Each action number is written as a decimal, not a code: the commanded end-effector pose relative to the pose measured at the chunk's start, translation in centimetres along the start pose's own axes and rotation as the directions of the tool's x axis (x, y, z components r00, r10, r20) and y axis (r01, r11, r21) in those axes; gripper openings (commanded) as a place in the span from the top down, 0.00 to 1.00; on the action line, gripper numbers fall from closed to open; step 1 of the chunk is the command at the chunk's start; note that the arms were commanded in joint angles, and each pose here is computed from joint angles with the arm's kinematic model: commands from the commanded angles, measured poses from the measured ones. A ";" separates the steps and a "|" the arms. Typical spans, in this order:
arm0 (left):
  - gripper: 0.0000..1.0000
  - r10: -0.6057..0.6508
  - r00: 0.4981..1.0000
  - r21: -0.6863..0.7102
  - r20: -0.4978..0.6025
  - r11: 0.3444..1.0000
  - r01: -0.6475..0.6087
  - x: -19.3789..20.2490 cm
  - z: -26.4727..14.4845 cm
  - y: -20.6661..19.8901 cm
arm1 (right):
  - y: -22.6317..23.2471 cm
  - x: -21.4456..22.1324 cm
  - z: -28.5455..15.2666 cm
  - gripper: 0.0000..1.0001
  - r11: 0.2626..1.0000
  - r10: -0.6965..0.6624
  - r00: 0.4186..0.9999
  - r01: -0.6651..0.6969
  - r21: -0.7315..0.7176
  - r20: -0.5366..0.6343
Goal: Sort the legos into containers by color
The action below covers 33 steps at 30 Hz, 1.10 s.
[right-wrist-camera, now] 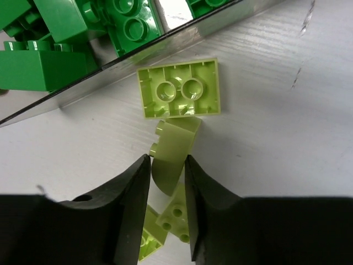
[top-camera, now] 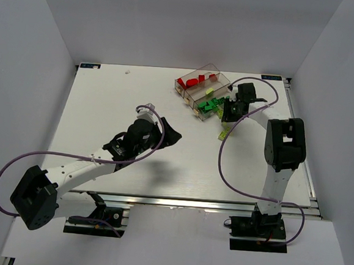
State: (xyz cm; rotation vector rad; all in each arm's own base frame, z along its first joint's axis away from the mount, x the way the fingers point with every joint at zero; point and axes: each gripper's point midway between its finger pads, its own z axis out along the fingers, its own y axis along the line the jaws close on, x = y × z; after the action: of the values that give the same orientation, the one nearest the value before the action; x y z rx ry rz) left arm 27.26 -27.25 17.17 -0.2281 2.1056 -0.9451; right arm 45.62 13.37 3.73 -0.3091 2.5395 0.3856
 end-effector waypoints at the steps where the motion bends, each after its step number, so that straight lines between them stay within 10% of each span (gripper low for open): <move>1: 0.21 0.000 1.000 0.010 0.018 1.000 0.000 -0.4 -0.5 -0.4 | -0.1 -1.6 -0.3 0.67 1.000 -0.025 0.998 0.024 0.017 0.065; 12: 0.21 0.018 1.000 0.029 0.024 0.999 -0.018 -0.6 -0.5 -0.7 | 2.2 -3.8 -6.9 1.00 0.972 -0.209 0.953 0.227 -0.060 0.221; 18: 0.21 0.038 0.998 0.022 0.046 0.999 -0.040 -1.3 -0.7 -0.8 | 6.0 -8.3 -10.6 1.00 0.908 -0.301 0.856 0.392 -0.149 0.419; 33: 0.21 0.022 0.997 -0.024 0.076 0.999 -0.021 -2.0 -2.0 0.0 | 10.3 -19.2 -4.2 1.00 0.910 0.090 0.867 0.129 -0.395 0.491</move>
State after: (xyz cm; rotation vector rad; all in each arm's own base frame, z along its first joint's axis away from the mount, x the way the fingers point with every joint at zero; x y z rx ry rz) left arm 27.14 -26.02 17.73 -0.2203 2.0871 -0.8900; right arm 54.40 22.22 15.49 -0.3701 2.0414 0.8357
